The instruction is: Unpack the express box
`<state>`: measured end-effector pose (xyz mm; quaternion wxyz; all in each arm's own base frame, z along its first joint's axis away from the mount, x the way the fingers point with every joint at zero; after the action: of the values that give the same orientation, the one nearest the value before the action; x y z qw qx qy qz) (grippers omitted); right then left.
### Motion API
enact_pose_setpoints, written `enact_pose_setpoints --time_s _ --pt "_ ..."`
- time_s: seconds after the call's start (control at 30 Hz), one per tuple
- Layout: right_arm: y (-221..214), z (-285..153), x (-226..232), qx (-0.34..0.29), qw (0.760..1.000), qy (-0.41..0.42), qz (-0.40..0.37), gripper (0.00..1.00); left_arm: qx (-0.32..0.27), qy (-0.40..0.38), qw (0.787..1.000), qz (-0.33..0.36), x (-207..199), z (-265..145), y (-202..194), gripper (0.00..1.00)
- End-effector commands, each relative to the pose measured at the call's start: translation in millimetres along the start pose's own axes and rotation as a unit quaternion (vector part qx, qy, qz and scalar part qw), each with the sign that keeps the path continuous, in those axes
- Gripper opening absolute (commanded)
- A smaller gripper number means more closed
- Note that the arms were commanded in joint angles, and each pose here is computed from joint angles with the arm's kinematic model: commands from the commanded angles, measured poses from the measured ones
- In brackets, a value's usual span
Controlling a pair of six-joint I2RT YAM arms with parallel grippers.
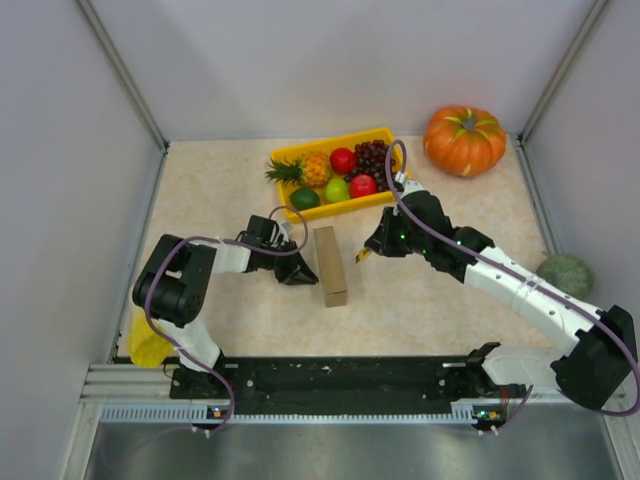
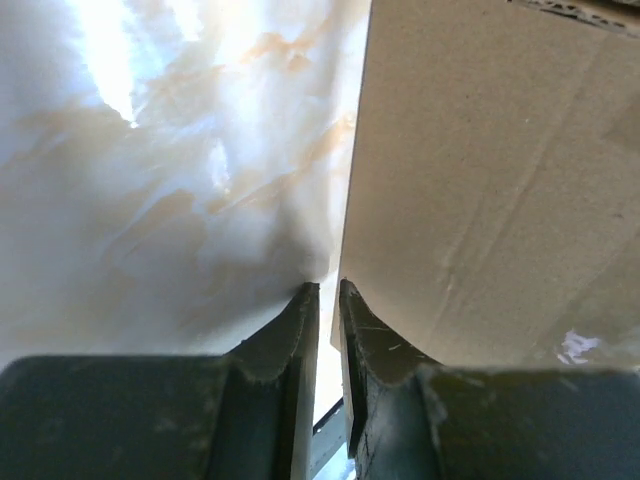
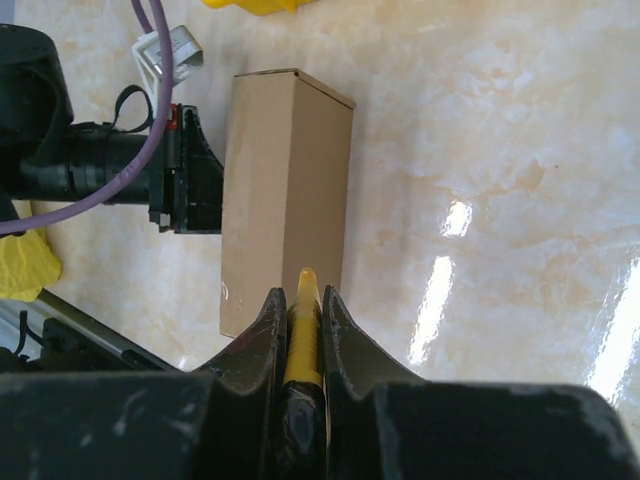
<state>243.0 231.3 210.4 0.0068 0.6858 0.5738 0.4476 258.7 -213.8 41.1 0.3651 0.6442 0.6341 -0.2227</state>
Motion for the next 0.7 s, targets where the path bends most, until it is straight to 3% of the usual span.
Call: enact_pose_setpoints --time_s 0.0,0.2,0.33,0.43,0.47,0.67 --pt "13.9 -12.4 18.9 -0.032 0.999 0.03 -0.022 0.0 -0.042 0.075 0.996 0.011 8.6 -19.7 16.1 0.2" --pt "-8.8 -27.7 62.9 -0.047 0.985 0.071 -0.152 0.0 -0.108 0.145 0.982 0.049 3.0 -60.3 54.0 0.24" --pt "-24.5 -31.9 84.9 -0.083 0.97 0.077 -0.216 0.0 -0.154 0.16 0.969 0.107 -24.4 -85.3 92.4 0.32" --pt "-49.1 -23.6 98.0 -0.078 0.96 0.084 -0.256 0.0 -0.181 0.159 0.961 0.134 -42.0 -94.5 119.1 0.44" --pt "-60.2 -12.6 97.5 -0.068 0.956 0.076 -0.275 0.0 -0.192 0.147 0.96 0.144 -52.7 -97.9 130.4 0.53" --pt "-105.7 22.5 108.6 -0.054 0.936 0.068 -0.342 0.0 -0.171 0.026 0.971 0.165 -89.9 -76.2 159.3 0.56"
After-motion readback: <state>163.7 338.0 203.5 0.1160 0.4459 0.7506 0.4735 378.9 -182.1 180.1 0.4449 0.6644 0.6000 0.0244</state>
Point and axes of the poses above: each gripper's point midway between its finger pads, its own z axis out along the fingers, its own x axis along the line the jaws close on, y = z × x, the point moved 3 cm from there along -z, back along the fingers, and after that the axes turned 14 degrees about z, right-handed, at the moved point
